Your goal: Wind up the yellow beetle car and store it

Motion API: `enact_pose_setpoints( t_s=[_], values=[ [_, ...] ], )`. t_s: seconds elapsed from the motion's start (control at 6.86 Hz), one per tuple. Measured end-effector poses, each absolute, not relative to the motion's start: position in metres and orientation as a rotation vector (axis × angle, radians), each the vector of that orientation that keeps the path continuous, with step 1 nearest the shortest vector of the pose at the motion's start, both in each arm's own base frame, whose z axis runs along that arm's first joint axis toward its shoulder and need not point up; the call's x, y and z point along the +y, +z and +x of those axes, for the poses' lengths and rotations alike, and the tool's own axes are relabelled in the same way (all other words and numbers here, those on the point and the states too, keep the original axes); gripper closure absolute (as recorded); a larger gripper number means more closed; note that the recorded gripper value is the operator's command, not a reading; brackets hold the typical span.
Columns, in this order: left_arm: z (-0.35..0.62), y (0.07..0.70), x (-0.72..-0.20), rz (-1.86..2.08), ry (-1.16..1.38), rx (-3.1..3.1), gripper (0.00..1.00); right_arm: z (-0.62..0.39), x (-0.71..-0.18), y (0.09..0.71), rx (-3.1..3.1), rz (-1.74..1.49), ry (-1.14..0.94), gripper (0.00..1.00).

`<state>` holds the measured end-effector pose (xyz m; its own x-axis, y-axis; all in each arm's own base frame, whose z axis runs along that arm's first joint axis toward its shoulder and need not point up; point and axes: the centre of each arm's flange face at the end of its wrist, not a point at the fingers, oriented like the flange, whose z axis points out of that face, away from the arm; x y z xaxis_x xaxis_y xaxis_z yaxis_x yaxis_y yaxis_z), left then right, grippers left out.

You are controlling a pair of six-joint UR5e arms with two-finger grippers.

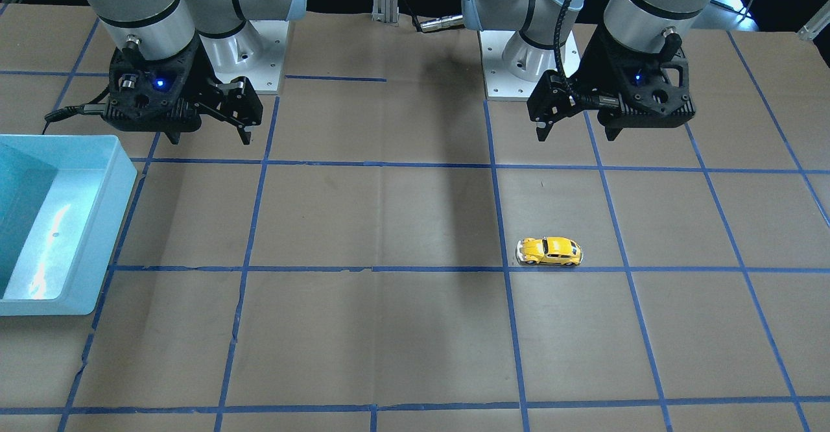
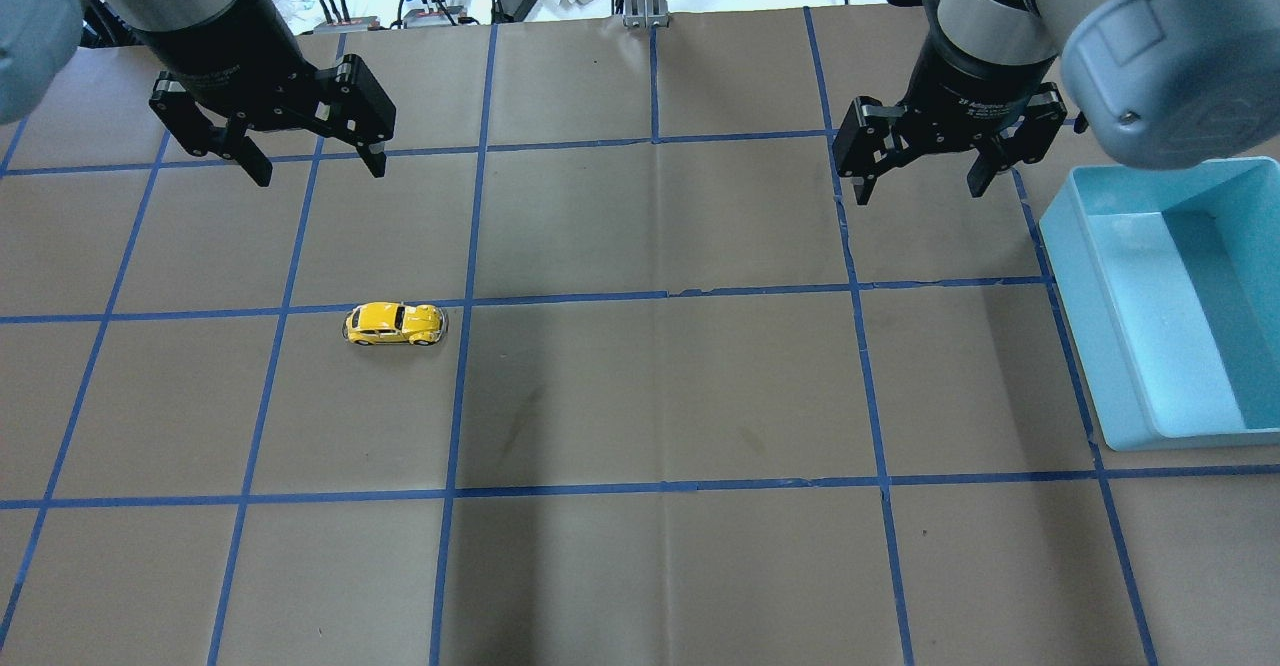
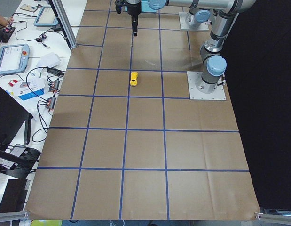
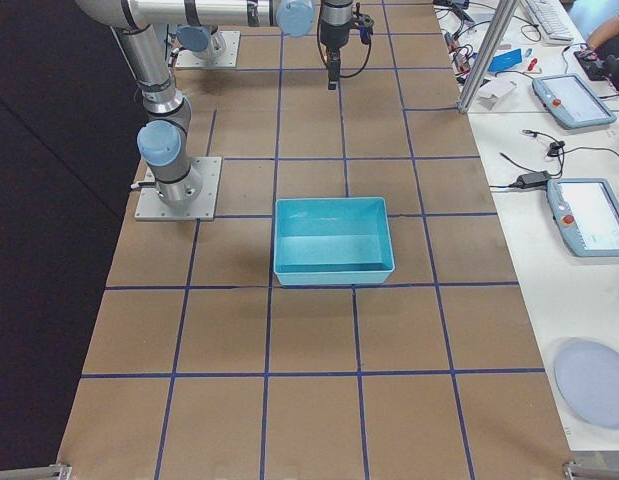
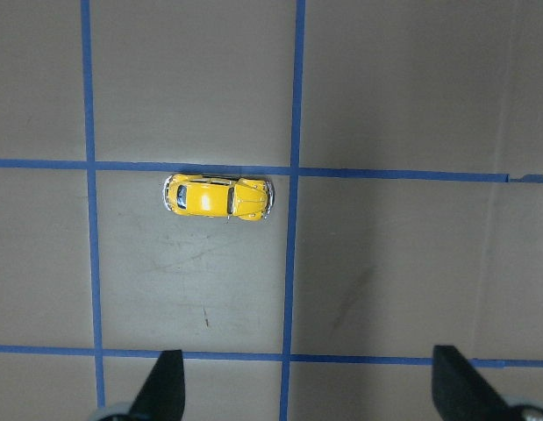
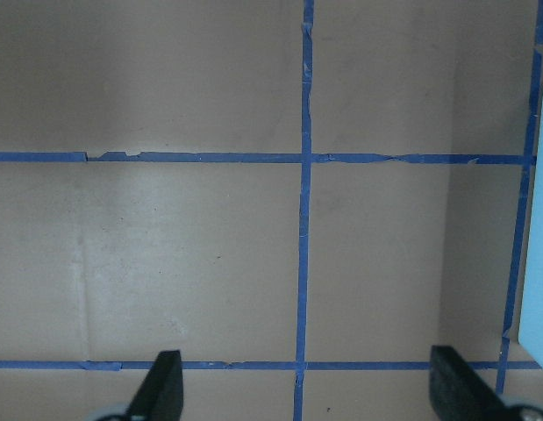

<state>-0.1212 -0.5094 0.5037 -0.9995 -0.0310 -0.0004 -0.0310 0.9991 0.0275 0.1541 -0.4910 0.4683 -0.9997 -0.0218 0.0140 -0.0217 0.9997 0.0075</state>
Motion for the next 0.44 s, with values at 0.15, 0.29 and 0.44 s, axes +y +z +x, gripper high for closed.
enact_pose_setpoints(
  t_s=[0.15, 0.29, 0.44],
  values=[
    [-0.12, 0.498, -0.509, 0.039, -0.064, -3.144, 0.0, 0.154, -0.491, 0.468, -3.127, 0.035, -0.012, 0.0],
    [-0.119, 0.493, -0.509, 0.035, -0.085, -3.146, 0.0, 0.154, -0.491, 0.468, -3.127, 0.036, -0.012, 0.0],
    [-0.119, 0.487, -0.51, 0.033, -0.107, -3.144, 0.0, 0.154, -0.491, 0.468, -3.127, 0.036, -0.012, 0.0]
  ],
)
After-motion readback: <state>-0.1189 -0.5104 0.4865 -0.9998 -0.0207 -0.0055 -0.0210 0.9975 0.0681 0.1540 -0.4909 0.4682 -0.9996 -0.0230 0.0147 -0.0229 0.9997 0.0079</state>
